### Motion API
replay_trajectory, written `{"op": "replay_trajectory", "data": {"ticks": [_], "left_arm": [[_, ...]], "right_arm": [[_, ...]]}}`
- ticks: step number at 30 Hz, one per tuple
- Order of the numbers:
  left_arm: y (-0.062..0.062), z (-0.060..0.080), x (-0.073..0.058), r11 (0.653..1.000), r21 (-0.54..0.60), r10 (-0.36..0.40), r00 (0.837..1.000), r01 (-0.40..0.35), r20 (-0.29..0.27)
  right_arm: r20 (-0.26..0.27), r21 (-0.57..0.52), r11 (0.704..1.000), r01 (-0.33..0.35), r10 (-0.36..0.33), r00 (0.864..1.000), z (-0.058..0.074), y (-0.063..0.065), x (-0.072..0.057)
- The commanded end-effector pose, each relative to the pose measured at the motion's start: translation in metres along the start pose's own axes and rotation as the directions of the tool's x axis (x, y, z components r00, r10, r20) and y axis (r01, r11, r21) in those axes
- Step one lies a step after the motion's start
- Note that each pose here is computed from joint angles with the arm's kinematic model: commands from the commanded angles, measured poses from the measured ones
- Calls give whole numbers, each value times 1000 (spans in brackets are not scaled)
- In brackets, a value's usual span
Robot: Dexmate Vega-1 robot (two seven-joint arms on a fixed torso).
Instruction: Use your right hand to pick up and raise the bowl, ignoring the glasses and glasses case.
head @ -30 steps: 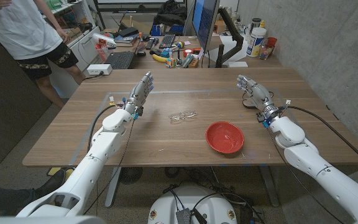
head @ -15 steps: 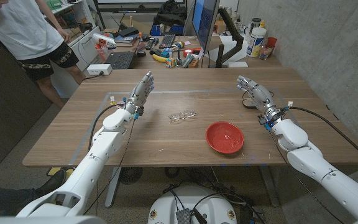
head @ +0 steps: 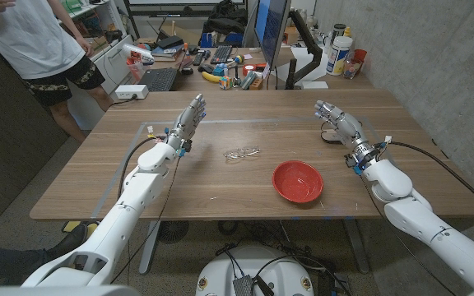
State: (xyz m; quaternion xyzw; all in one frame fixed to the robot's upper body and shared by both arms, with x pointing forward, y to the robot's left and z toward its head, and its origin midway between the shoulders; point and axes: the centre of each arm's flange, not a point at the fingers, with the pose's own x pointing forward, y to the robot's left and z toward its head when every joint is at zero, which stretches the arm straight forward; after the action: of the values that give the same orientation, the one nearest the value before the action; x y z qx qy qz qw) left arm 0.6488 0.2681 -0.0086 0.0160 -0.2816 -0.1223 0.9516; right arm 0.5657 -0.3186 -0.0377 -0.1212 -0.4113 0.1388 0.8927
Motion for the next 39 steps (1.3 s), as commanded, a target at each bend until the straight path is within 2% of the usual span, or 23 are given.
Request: {"op": "replay_trajectory", "data": {"ticks": [1,21,39], "left_arm": [[-7,2,2,1000,7,-7,1000,8,-2],[-8,4,-3,1000,17,1,1000,-1,-4],[-11,8,-5,1000,30,-6,1000,7,-8]], "right_arm": [[18,-26,1000,-8,8,1000,5,-6,-11],[42,-36,999,-29,30,999,8,-4,-25],[62,-99,994,-37,43,997,14,-3,-39]]}}
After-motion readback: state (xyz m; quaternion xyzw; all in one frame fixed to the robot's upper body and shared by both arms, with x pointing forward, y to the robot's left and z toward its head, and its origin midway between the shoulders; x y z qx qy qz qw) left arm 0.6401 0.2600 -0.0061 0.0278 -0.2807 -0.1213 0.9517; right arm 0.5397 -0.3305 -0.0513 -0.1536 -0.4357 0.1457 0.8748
